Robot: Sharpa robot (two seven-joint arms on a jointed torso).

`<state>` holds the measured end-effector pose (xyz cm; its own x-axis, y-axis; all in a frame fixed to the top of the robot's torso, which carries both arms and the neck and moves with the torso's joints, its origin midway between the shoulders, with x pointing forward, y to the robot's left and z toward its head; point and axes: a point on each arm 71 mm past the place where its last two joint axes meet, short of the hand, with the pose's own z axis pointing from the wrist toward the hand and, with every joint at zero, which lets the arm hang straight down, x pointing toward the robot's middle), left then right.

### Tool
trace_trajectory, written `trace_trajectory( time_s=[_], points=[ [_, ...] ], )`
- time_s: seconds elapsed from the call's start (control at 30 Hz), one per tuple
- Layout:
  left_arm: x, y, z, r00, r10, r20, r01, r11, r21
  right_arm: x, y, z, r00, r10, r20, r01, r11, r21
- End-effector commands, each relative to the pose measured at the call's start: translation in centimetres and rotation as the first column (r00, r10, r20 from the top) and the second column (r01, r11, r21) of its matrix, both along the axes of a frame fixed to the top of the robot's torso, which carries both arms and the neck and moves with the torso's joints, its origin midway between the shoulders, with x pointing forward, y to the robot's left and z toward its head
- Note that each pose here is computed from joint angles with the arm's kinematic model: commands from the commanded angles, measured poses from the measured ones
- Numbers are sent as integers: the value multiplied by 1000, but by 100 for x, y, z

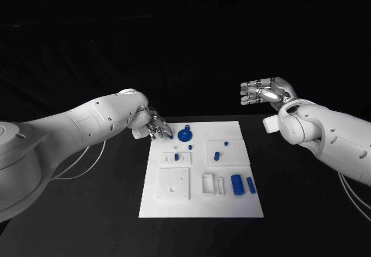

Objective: Assemble the parts on the task board

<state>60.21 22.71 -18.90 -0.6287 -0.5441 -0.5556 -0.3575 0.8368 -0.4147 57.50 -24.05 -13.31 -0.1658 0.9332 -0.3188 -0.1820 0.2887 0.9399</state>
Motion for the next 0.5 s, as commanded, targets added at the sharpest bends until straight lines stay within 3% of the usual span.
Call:
trace_trajectory(
  time_s=[0.03,0.5],
  points=[
    [-9,-35,26,997,57,46,-53,995,-83,-3,0,8,1000,15,6,-15,1000,5],
    [-262,51,148,993,77,89,-65,990,-127,-1,-73,3,1000,1,3,-1,1000,2]
  ],
)
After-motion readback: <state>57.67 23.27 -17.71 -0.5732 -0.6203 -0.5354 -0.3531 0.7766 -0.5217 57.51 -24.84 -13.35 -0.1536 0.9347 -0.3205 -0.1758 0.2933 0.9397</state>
